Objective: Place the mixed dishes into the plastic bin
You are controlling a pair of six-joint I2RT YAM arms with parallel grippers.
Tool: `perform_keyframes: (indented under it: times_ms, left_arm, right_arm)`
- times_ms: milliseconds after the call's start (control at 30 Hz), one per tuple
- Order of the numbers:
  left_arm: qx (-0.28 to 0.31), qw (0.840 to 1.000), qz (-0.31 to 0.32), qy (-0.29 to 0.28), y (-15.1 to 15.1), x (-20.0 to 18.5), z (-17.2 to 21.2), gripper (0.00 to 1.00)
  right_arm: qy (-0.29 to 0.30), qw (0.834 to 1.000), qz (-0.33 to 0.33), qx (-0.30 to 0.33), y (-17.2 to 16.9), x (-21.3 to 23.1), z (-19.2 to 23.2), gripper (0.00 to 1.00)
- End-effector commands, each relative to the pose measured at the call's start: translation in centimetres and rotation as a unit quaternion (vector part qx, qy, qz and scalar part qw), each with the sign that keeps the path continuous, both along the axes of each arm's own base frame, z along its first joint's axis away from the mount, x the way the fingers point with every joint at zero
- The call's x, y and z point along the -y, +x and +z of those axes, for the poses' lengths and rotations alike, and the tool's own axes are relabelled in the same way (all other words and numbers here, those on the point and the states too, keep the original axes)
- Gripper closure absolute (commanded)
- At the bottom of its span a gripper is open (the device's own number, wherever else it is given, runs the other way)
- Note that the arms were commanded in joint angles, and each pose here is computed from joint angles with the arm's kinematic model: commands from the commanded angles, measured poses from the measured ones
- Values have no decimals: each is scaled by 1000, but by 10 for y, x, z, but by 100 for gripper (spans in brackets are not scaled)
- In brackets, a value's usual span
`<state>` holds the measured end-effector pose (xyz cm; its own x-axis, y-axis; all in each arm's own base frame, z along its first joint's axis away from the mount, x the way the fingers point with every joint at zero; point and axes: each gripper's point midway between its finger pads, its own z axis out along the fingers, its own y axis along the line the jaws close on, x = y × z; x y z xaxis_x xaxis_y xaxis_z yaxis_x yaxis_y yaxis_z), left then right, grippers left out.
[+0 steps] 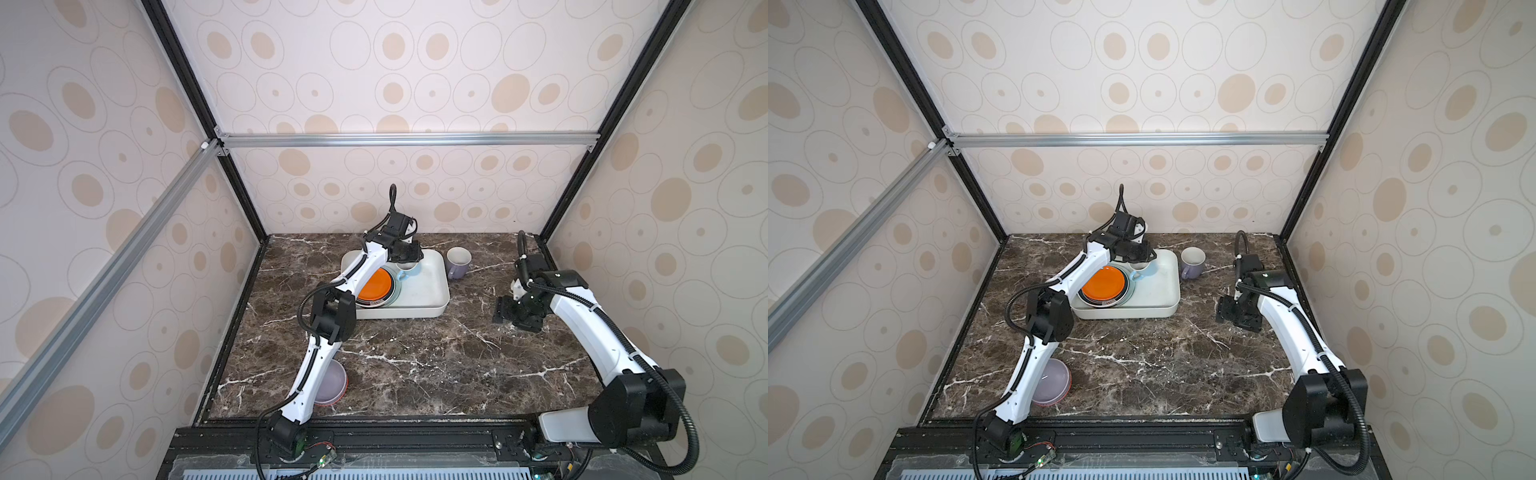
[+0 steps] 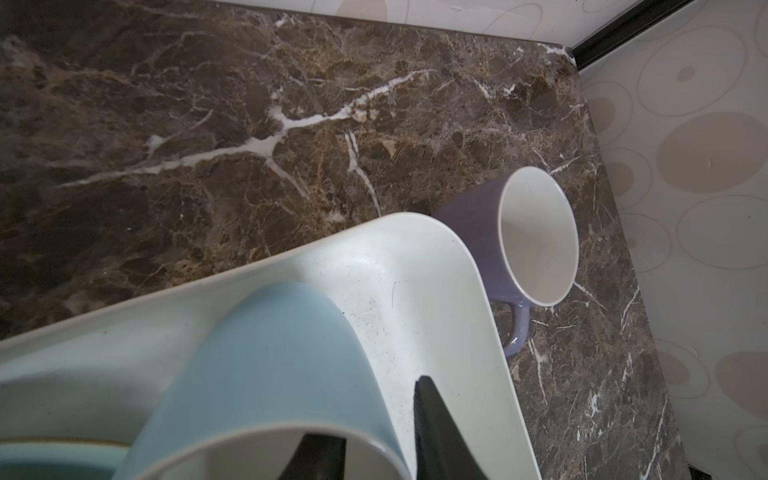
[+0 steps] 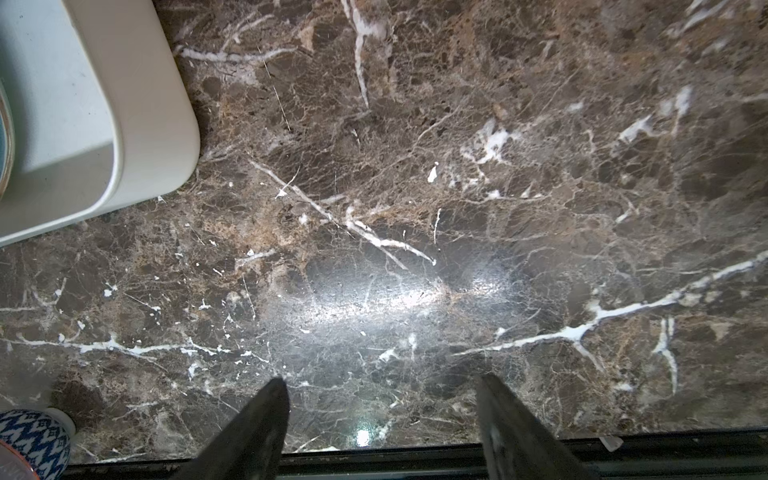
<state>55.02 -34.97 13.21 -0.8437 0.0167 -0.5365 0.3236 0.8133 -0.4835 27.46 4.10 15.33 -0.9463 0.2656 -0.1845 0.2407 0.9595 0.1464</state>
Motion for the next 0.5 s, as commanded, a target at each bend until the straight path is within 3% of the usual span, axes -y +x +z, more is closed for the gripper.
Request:
perform_keyframes:
  times_ms: [0, 467]
  left_arm:
    - [31, 999, 3, -22, 13, 8, 17, 71]
    - [33, 998, 1, -48, 19, 12, 20, 67]
  right_arm:
    - [-6, 1000, 1, -10, -4, 4, -1, 26]
    - [-6, 1000, -1, -14, 0, 6, -2, 26]
